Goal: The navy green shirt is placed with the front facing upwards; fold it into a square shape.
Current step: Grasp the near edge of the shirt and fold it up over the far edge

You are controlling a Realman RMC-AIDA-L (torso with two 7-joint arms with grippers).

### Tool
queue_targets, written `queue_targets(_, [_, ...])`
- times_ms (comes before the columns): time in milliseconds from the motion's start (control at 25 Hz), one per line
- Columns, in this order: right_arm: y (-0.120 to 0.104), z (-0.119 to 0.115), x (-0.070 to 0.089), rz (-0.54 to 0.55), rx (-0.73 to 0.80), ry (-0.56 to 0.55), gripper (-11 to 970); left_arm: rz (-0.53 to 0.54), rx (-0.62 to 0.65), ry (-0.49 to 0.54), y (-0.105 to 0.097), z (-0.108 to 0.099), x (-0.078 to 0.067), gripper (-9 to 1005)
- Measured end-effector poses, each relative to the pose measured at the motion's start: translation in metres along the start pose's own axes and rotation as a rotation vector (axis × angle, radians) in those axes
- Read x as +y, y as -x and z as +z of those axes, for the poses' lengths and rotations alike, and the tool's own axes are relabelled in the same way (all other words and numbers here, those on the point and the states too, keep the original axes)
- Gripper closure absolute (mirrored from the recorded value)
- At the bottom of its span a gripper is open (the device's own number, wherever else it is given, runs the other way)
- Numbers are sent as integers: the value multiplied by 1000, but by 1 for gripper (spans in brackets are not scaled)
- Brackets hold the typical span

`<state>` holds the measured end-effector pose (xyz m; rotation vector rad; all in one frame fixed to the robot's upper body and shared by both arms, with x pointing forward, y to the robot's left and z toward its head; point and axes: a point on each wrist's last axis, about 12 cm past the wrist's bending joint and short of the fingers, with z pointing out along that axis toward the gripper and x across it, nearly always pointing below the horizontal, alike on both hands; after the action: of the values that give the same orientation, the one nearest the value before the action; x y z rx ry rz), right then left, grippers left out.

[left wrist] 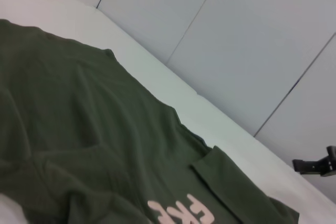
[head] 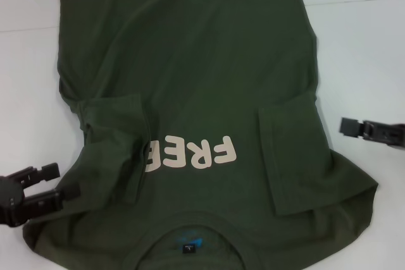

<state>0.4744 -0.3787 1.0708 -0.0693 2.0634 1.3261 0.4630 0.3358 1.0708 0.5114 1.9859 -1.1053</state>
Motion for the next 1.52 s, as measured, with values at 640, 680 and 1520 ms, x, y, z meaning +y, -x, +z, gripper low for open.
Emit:
queue_targets(640, [-20,-26,-9,23,58,-102,89,-31,-2,114,-29,-30,0,120])
queue_targets(680, [-20,-26,-9,23,61,-105,89,-32,-3,117,-29,-30,0,120])
queue_targets(1520, [-32,-36,-25,94,77,-253,90,-26,-25,124,-24,-26,4,121])
